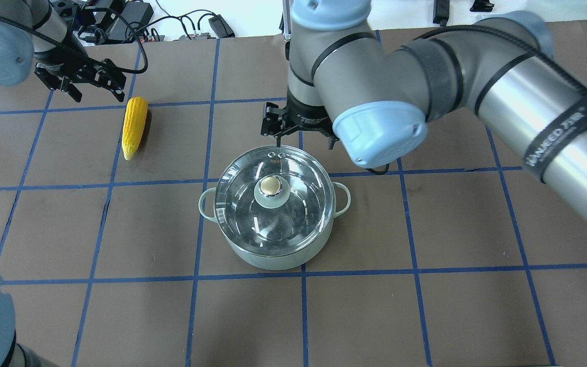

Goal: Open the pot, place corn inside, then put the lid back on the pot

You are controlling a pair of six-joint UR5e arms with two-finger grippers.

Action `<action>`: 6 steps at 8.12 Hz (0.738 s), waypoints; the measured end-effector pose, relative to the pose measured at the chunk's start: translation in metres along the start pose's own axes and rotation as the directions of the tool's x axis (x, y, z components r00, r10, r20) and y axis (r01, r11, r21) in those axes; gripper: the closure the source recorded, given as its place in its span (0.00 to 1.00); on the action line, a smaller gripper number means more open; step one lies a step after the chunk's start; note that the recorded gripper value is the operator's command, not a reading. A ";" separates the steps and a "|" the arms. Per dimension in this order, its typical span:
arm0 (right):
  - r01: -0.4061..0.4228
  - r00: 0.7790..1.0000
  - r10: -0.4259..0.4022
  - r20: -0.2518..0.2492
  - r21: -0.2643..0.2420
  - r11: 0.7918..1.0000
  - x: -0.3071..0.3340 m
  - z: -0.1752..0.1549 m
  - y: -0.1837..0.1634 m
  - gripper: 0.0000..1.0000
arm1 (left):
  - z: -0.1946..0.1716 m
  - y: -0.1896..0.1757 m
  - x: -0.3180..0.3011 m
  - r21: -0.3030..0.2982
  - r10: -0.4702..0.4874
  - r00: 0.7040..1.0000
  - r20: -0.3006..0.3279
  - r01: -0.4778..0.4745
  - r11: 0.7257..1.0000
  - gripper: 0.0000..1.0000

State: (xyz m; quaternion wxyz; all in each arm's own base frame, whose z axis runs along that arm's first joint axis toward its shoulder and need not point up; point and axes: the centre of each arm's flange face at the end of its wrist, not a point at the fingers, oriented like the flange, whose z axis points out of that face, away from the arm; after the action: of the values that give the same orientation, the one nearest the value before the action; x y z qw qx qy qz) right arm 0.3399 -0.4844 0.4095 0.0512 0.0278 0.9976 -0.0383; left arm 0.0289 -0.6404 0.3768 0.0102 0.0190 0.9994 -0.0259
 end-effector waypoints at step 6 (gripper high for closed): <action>-0.008 0.998 0.005 -0.065 -0.060 0.998 -0.060 0.063 0.038 0.00 | 0.164 -0.051 -0.024 -0.019 -0.024 1.000 -0.004 0.024 1.000 0.00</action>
State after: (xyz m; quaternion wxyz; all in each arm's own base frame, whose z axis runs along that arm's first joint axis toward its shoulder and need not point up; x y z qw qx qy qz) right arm 0.4081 -0.4545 0.3501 0.0197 0.0307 0.9993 -0.0070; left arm 0.0545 -0.7012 0.2158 0.0079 0.0069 0.9998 -0.0167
